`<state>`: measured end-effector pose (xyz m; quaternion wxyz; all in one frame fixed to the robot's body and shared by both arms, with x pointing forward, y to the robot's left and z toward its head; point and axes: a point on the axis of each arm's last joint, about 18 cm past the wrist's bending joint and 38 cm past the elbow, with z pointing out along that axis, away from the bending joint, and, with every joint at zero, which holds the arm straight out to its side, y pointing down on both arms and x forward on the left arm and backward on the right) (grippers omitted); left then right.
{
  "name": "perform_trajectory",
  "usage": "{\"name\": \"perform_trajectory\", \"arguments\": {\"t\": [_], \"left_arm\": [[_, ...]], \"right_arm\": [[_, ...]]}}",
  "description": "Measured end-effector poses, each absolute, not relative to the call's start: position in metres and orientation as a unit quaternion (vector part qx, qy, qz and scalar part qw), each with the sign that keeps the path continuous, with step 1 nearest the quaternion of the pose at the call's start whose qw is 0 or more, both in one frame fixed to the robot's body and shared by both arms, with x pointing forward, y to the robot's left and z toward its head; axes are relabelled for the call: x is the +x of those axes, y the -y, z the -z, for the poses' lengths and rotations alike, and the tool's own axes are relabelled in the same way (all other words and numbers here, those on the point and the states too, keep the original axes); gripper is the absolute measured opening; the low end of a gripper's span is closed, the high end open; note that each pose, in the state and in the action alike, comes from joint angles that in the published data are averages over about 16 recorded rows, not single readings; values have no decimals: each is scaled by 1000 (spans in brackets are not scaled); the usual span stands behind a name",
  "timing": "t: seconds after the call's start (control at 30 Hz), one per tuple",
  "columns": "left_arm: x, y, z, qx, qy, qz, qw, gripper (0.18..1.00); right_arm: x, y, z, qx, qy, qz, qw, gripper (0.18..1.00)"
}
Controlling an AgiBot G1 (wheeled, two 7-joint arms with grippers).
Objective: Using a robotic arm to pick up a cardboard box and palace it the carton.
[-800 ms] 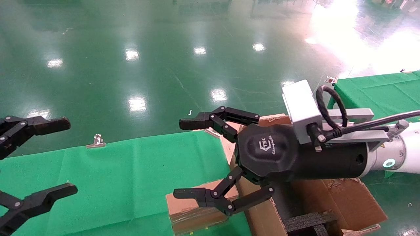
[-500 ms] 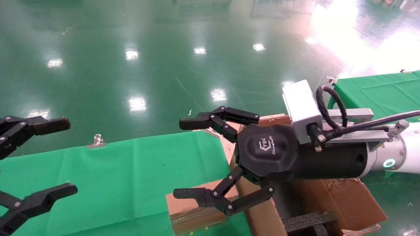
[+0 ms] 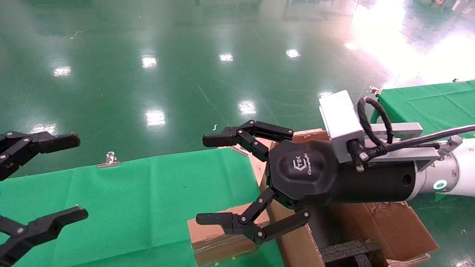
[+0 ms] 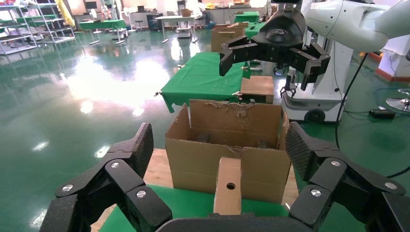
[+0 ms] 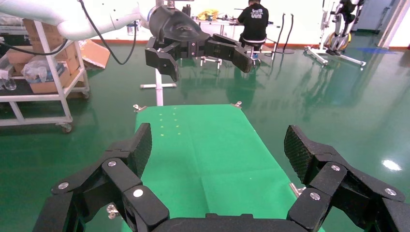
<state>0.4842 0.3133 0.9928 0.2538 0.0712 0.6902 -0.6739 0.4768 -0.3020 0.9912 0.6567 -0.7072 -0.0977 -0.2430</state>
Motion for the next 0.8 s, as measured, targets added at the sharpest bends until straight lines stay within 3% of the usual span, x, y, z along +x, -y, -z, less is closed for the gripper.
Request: {"name": "perform_trajectory", "arguments": {"t": [0.33,0.53,0.8], "left_arm": [[484,-313,-993,71,-690,674,254,935],[484,-313,-993,71,-690,674,254,853],[484,-313,-993,71,-690,674,254,680]], "right_arm": [[492,295,-978,-758,82,243,599,1001],[512,289,-965,-810,70,247,527,1001],[543,278,-952,-862,64,253,434,1001]]}}
